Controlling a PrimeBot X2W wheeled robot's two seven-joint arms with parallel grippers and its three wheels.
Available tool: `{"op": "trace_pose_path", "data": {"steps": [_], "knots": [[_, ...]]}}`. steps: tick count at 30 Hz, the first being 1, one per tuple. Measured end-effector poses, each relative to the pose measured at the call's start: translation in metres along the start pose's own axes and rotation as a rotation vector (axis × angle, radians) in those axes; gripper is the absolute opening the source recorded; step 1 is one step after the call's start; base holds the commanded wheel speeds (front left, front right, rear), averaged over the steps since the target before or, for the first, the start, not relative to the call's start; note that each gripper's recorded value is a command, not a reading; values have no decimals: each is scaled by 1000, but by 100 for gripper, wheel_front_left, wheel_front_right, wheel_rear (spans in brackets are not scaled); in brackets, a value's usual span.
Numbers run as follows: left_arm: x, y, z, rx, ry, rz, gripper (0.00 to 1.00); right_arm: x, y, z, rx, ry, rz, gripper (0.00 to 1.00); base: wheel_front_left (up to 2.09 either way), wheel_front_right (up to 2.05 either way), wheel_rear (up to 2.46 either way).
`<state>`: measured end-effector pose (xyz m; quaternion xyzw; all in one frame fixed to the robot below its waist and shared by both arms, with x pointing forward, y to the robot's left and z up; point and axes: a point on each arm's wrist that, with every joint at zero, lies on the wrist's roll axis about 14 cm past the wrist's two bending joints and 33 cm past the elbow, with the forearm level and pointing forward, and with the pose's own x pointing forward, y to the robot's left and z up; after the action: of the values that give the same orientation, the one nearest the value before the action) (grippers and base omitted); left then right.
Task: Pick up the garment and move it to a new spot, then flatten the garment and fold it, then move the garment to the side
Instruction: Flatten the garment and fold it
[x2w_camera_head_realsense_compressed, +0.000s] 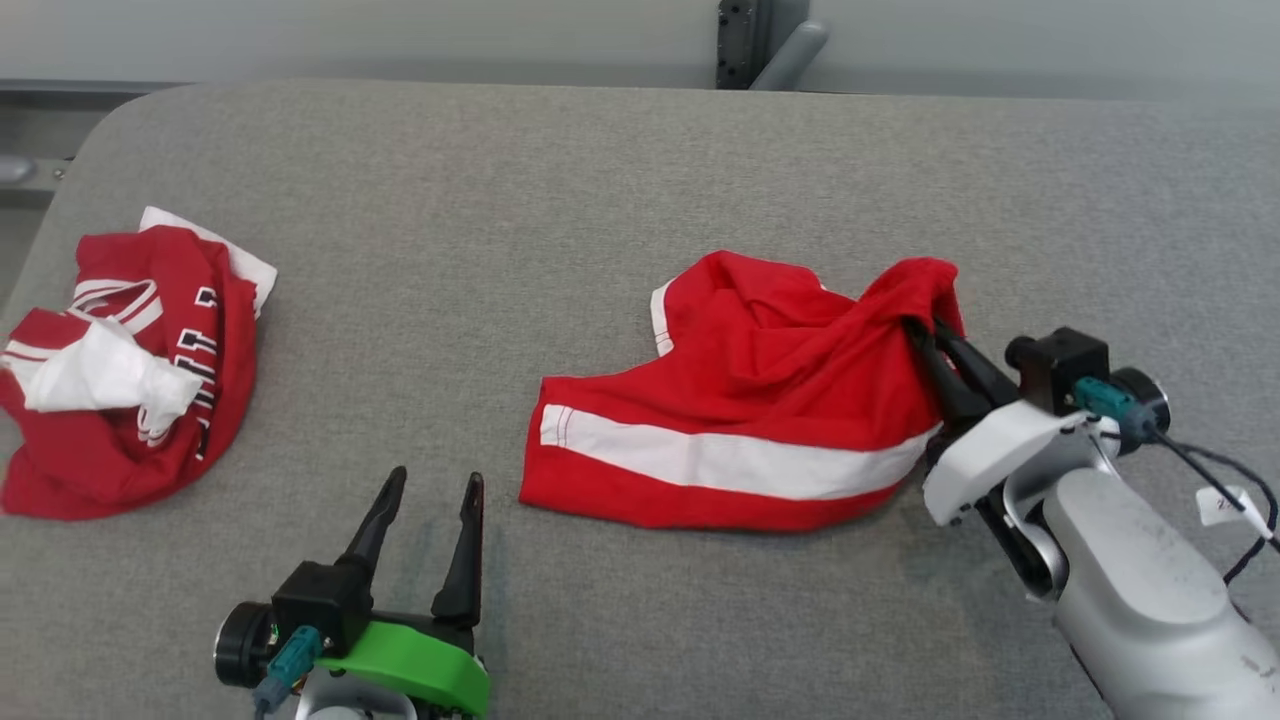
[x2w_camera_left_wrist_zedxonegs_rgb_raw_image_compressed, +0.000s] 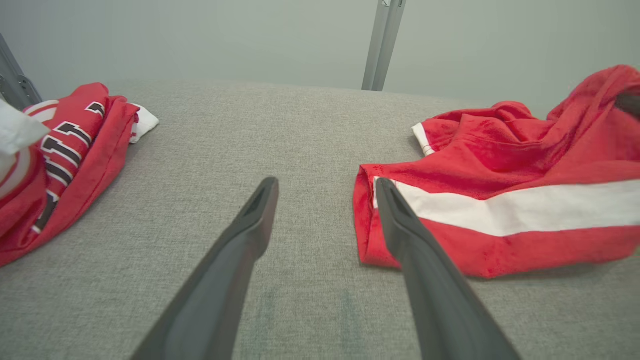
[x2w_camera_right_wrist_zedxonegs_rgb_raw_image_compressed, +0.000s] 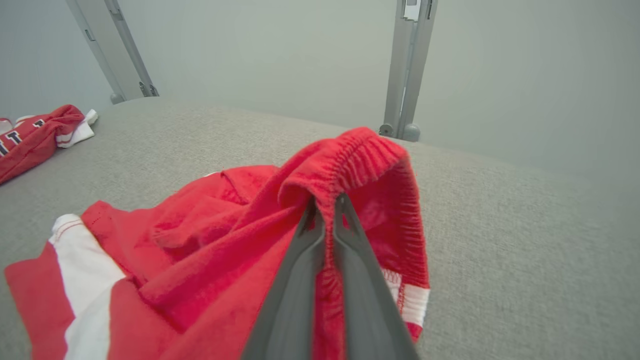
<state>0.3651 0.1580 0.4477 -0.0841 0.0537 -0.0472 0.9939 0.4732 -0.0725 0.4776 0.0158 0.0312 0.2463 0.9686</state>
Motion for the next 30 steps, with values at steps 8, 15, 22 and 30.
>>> {"op": "trace_pose_path", "data": {"steps": [8,15,22,30], "knots": [[-1,11,1,-19,-1,43,100,49,-19,-25,-50,109,-30,0,0,0,0],[-12,33,-2,-15,14,132,100,66,-10,-60,-41,205,-30,100,0,0,0],[-8,37,-1,-5,9,141,100,54,-19,-42,-35,122,-77,100,0,0,0],[2,27,6,11,-17,100,100,-7,-44,-24,-14,42,-202,100,0,0,0]]}}
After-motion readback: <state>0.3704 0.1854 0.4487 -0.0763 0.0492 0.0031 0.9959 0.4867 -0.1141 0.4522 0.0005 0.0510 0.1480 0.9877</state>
